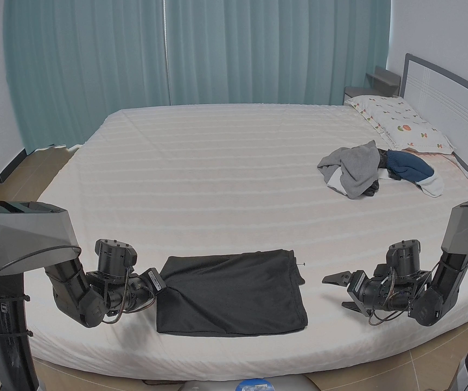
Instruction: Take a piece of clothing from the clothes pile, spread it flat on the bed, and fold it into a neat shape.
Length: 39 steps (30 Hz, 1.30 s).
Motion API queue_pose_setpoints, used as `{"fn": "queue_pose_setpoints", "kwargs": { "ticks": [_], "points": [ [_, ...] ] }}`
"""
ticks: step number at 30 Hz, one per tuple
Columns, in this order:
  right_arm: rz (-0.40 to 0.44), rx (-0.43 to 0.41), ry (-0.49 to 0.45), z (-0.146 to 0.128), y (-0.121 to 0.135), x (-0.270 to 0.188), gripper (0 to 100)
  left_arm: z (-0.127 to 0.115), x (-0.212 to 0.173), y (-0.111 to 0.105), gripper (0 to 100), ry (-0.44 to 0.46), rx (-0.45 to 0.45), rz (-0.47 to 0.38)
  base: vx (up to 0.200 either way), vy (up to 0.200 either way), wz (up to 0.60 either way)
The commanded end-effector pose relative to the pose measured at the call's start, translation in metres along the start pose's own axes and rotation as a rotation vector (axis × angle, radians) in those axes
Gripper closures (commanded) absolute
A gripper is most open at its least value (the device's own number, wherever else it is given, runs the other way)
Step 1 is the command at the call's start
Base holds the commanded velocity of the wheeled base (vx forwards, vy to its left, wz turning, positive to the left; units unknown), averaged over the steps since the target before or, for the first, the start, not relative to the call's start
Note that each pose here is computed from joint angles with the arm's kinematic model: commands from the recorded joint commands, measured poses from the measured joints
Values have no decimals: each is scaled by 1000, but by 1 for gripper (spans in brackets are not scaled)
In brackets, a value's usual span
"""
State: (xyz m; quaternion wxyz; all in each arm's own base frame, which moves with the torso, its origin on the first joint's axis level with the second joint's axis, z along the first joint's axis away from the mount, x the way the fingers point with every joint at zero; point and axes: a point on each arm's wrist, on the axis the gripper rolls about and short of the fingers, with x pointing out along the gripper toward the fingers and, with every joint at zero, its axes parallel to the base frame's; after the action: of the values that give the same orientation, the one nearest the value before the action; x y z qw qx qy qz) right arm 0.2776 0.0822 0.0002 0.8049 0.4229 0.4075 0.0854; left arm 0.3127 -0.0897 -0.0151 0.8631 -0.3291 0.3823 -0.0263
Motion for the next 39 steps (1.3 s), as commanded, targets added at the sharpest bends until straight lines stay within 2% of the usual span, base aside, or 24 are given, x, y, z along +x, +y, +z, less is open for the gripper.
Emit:
{"fn": "queue_pose_setpoints", "kwargs": {
  "ticks": [1,6,31,32,39],
  "points": [
    [-2,1,2,0,0,0,0,-2,-2,0,100,10,2,6,0,200,0],
    [-2,1,2,0,0,0,0,-4,-1,2,100,33,0,32,0,200,0],
    [-2,0,1,0,-1,0,0,-20,-2,-3,100,72,28,37,0,0,0],
    [-2,0,1,0,-1,0,0,-20,-2,-3,0,72,28,37,0,0,0],
    [-7,1,2,-1,-2,-1,0,-18,-3,-5,0,65,29,32,0,0,0]
  ]
}}
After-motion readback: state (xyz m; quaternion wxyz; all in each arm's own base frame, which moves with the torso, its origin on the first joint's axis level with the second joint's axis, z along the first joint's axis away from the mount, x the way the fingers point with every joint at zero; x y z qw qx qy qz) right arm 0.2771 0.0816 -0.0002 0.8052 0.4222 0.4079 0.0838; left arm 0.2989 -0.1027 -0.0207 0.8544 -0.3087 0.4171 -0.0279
